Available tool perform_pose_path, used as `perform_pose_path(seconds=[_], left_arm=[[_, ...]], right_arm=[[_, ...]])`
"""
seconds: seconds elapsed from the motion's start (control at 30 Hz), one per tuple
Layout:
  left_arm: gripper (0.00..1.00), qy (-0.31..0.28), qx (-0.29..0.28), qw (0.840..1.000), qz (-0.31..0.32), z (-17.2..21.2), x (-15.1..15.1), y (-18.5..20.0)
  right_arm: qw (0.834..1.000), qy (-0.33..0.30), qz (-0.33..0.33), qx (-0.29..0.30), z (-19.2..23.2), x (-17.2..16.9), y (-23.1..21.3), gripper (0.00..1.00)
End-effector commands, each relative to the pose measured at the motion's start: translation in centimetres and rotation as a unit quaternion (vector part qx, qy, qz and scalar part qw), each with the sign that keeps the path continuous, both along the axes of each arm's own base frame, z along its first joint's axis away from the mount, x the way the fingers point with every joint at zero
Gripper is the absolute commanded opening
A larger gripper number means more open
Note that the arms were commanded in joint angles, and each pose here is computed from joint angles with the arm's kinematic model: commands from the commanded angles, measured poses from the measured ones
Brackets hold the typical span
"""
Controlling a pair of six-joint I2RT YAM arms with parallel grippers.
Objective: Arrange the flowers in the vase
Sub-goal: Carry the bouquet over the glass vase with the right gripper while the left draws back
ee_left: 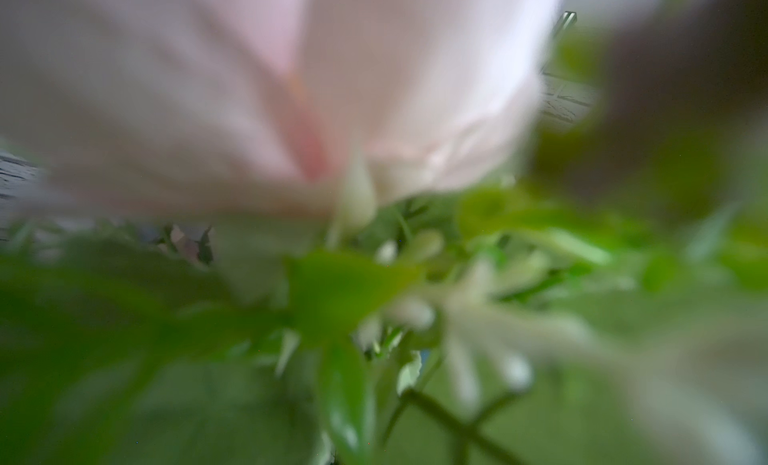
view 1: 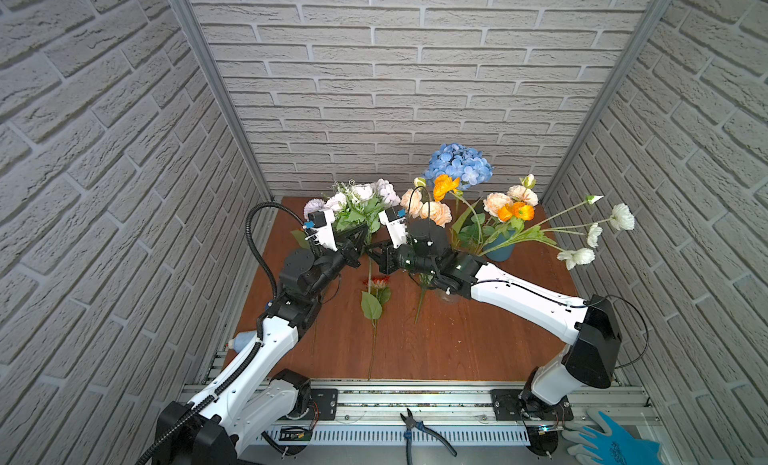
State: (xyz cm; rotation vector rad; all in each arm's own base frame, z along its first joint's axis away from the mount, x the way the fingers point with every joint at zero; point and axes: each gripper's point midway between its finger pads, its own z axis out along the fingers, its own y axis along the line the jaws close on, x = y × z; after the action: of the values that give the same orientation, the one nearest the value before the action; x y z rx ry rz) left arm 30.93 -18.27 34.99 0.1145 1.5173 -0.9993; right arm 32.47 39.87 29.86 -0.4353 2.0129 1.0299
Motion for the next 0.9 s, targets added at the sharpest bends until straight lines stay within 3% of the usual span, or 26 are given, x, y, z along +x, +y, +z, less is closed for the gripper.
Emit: perform_pose_path(seconds=[0.0, 0.03, 0.1, 0.17, 0.47, 0.67, 0.87], left_arm=[[0.05, -0.034, -0.015, 0.999, -0.009, 1.6, -0.8, -0.1], [0.21, -0.032, -0.015, 0.999, -0.006, 1.5, -0.7, -0.1], [0.68, -0.022, -0.015, 1.0, -0.001, 0.8, -0.5, 0.0], [0.96, -0.005, -0.016, 1.0, 0.009, -0.1, -0.2, 0.3], [0.98, 0.073, -0.034, 0.995, 0.05, -5.6, 0.1, 1.8], [0.98, 0.137, -0.031, 0.976, 0.167, -11.7, 0.6, 5.9], [0.98, 0.17, 0.0, 0.97, 0.172, -14.1, 2.3, 5.2]], right_arm=[[0.999, -0.037, -0.007, 0.037, 2.8, 0.4, 0.0, 0.06], [0.999, -0.039, -0.008, 0.036, 2.8, 0.4, -0.1, 0.06], [0.998, -0.048, -0.014, 0.028, 3.0, 0.6, -0.4, 0.06], [0.998, -0.061, -0.023, 0.015, 3.2, 0.8, -0.9, 0.06], [0.983, -0.165, -0.057, -0.063, 5.6, 1.5, -3.6, 0.06], [0.966, -0.254, -0.005, -0.056, 9.4, -0.7, -3.7, 0.06], [0.94, -0.334, 0.052, -0.046, 12.7, -4.3, -4.2, 0.06]])
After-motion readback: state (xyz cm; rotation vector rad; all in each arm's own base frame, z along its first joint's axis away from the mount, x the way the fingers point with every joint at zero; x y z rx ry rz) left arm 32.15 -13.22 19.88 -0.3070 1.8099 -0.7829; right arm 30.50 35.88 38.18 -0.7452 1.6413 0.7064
